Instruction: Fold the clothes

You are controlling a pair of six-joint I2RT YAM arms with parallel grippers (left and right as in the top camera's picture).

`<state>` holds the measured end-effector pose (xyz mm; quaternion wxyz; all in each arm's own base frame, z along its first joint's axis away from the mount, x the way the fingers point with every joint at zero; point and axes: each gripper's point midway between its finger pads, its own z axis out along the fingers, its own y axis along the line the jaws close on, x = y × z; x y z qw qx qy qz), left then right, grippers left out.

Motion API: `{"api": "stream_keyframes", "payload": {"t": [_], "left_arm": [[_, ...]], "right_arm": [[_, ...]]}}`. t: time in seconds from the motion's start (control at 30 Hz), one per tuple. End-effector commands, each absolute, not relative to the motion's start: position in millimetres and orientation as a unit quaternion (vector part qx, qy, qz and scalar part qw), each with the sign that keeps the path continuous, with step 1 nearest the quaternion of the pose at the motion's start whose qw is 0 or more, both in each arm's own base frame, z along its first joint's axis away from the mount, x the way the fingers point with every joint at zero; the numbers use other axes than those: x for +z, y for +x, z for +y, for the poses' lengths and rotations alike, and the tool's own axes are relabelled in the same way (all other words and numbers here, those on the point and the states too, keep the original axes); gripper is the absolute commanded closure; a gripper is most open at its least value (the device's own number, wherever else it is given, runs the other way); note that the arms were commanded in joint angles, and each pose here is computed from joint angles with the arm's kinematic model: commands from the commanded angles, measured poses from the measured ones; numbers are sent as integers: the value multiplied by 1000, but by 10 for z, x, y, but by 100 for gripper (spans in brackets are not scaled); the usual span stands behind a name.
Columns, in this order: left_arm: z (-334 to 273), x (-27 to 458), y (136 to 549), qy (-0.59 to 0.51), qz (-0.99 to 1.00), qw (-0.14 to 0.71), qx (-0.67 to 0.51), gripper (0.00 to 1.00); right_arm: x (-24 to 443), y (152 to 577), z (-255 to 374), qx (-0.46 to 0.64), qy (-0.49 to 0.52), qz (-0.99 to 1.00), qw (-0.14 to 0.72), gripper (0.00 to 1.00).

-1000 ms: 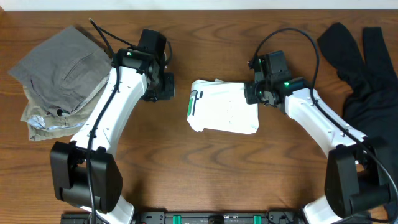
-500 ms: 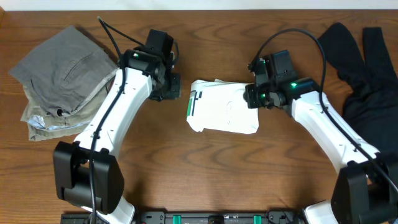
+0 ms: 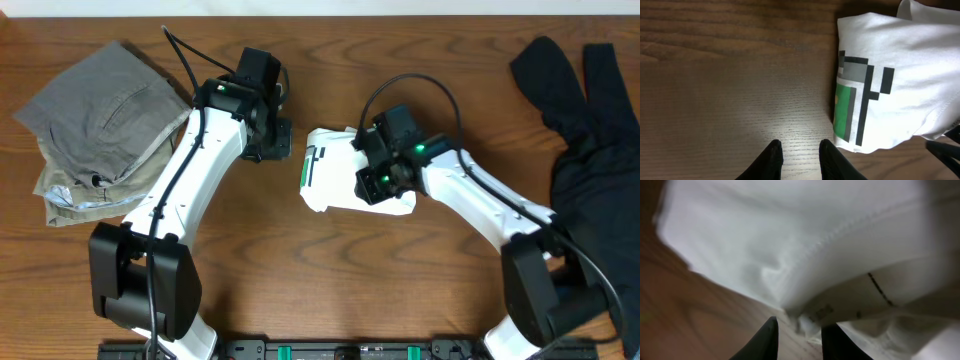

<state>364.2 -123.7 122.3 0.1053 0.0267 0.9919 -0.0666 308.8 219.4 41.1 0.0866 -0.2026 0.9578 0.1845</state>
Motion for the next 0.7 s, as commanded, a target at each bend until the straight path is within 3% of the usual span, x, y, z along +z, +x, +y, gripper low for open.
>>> {"api": "stream_keyframes", "payload": {"t": [0.0,0.23,0.33,0.4,0.53,0.67], "left_arm": [[-1216,1141,3616,30,993,94,-61,73],[-1216,1141,3616,30,993,94,-61,73],[-1216,1141,3616,30,993,94,-61,73],[-1216,1141,3616,30,993,94,-61,73],[-1217,1140,3614,30,993,94,-60,72],[-1219,1141,3617,30,993,94,-61,73]], "right_arm": [[217,3029,2158,168,-210,961,65,72],[176,3076,2133,156,-208,963,71,71],[189,3087,2178,164,-211,961,76,82],[209,3068,2251,179,-219,956,76,97],[237,2991,2371,200,-254,943,74,99],[208,3038,2215,154,-231,958,77,99]]}}
